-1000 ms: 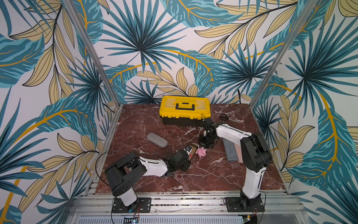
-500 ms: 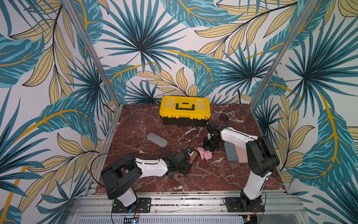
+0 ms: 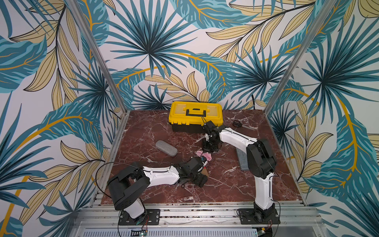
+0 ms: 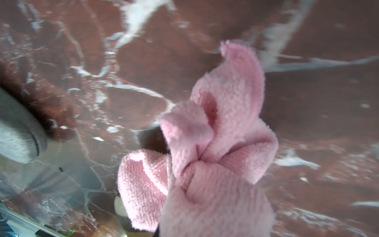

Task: Wipe the eyeglass case
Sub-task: Wipe the dirt from the eyeglass case, then adjust the eyeglass case at the center of the board, then wipe the dirt from the eyeglass case.

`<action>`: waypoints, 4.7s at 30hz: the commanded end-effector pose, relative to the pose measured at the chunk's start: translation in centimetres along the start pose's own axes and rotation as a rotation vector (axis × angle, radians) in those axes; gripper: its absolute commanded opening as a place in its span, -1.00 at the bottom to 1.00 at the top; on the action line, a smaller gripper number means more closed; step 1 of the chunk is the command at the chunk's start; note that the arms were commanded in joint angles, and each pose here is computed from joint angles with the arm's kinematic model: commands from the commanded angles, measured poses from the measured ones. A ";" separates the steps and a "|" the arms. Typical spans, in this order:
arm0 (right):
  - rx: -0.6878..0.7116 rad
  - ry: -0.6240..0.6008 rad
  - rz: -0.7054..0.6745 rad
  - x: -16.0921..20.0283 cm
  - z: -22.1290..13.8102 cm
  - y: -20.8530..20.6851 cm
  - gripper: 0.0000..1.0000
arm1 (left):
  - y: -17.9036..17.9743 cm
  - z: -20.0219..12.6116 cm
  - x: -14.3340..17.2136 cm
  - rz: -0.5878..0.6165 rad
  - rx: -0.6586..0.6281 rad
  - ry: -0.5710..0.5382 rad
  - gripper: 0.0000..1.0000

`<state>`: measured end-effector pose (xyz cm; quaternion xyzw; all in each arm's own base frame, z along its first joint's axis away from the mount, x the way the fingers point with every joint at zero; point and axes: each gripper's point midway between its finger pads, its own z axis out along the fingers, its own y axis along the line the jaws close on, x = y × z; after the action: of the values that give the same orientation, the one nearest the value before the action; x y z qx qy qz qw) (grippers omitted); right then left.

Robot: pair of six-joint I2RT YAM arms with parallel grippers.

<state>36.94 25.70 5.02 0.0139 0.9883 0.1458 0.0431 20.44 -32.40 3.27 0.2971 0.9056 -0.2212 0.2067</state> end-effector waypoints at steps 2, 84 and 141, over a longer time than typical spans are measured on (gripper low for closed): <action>-0.004 0.078 -0.059 1.3 0.7 1.5 -1.00 | -1.5 -0.2 -0.8 -0.022 0.053 0.030 0.78; 0.063 0.015 0.054 7.8 -7.0 -6.7 -1.00 | 4.4 -1.3 -1.7 0.190 -0.089 -0.154 0.57; 0.389 0.058 -0.210 4.2 -4.7 -6.0 -1.00 | 3.6 -1.6 -0.2 0.338 -0.193 -0.259 -0.19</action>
<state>33.41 17.71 5.67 -0.0343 0.9986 -0.0347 0.0222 21.84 -29.13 2.69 0.3892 0.8393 -0.1538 0.3469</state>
